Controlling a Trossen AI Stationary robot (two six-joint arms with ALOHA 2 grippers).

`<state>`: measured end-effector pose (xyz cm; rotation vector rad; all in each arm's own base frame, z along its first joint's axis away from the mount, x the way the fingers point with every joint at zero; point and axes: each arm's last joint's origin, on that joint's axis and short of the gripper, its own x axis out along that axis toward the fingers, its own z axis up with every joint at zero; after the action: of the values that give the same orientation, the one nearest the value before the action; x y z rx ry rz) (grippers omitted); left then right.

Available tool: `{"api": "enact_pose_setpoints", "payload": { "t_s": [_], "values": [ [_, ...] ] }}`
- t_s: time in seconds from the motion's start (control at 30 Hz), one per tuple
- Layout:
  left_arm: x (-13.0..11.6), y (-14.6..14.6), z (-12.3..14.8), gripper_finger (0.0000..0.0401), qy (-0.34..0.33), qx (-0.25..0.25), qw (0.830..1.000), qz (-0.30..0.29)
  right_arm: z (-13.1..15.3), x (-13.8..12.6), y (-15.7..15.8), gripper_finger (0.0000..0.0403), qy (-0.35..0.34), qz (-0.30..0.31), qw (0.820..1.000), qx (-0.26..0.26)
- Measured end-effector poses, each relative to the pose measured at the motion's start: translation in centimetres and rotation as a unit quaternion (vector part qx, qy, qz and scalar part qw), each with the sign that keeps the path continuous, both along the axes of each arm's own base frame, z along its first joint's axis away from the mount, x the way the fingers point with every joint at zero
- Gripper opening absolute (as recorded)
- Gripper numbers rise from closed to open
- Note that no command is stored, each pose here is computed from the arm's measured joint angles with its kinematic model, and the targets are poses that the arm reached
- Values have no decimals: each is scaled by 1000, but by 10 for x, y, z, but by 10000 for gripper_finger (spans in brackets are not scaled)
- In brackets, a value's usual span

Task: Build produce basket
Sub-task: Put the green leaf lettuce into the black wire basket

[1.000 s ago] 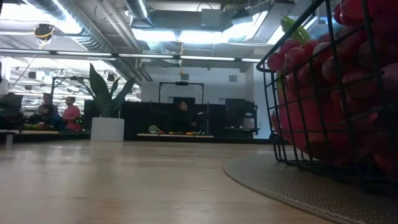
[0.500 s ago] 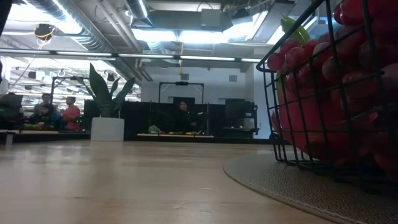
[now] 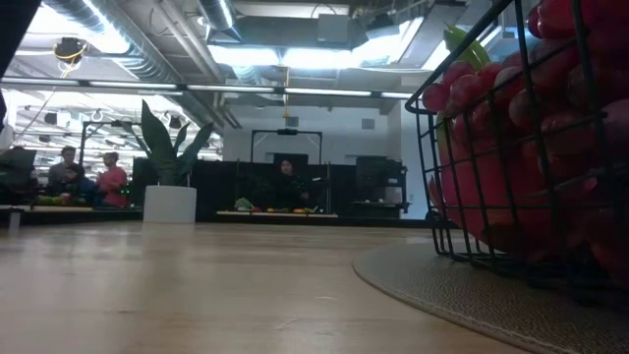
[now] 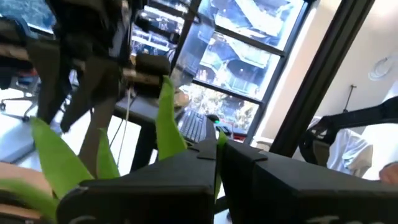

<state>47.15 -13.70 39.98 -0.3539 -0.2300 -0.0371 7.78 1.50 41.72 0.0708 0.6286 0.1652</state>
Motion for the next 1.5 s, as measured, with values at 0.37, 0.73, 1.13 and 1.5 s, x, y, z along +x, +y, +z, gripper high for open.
{"api": "enact_pose_setpoints", "payload": {
  "t_s": [0.37,0.73,1.13,1.5],
  "values": [
    [11,-3,-19,0,17,-43,999,-10,0,-1,0,58,-5,13,1000,-17],
    [17,-12,-33,0,36,-105,992,-53,0,0,0,58,-5,16,1000,-22],
    [28,-29,-67,0,79,-154,982,-73,0,0,0,58,-7,23,999,-31],
    [36,-30,-88,0,115,-171,975,-79,0,0,0,58,-6,23,999,-31]
  ]
}}
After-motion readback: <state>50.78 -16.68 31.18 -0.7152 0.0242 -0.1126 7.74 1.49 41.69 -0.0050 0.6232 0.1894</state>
